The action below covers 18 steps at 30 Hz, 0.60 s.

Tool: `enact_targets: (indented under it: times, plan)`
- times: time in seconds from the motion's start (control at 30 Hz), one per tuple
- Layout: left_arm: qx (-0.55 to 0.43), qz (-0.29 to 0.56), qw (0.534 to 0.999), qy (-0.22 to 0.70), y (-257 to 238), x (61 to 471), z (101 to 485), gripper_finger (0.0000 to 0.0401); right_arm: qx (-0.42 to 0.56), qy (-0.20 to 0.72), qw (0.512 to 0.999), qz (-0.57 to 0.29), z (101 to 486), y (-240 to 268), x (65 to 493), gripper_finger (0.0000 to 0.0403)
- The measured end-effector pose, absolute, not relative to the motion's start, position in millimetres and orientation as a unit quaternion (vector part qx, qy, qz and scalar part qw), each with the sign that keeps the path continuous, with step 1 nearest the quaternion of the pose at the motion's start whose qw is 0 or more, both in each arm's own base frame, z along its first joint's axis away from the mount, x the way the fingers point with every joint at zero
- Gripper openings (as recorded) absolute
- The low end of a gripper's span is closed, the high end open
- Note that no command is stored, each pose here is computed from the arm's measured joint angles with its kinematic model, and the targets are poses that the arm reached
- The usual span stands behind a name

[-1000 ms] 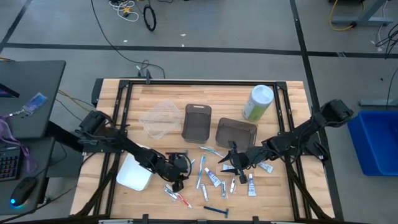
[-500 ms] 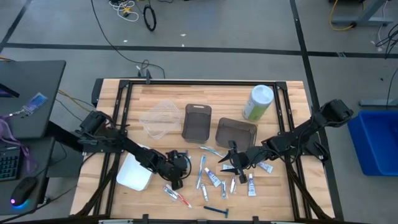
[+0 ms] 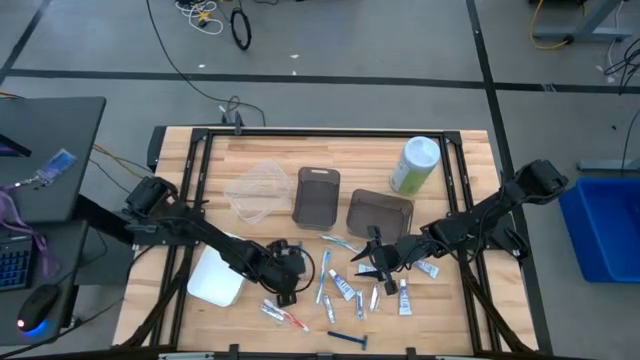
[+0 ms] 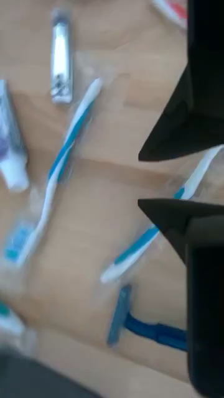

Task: Pick & Place Travel size toiletries
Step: Put the blue toothbrush into the left black bin

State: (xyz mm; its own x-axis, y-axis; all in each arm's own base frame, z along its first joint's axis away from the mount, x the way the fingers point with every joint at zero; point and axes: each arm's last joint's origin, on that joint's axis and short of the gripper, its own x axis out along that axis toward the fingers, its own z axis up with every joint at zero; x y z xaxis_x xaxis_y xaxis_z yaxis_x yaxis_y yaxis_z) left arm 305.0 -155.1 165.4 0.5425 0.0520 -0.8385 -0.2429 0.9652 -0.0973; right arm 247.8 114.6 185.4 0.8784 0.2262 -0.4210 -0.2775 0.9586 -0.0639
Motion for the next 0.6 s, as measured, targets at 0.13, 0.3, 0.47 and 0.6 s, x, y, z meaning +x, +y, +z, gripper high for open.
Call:
enact_targets:
  times: [0.13,0.3,0.47,0.6]
  plan:
    - [-0.132,0.136,0.849,0.494,-148,300,152,0.0170,-0.061,0.210,0.967,0.130,185,115,248,0.0183]
    - [-0.155,0.140,0.850,0.484,-146,298,144,0.0193,-0.061,0.210,0.967,0.130,185,115,248,0.0182]
    - [-0.143,0.122,0.851,0.490,-147,299,139,0.0183,-0.061,0.210,0.967,0.130,185,115,248,0.0187]
    - [-0.139,0.116,0.845,0.504,-148,302,128,0.0167,-0.061,0.210,0.967,0.130,185,115,248,0.0190]
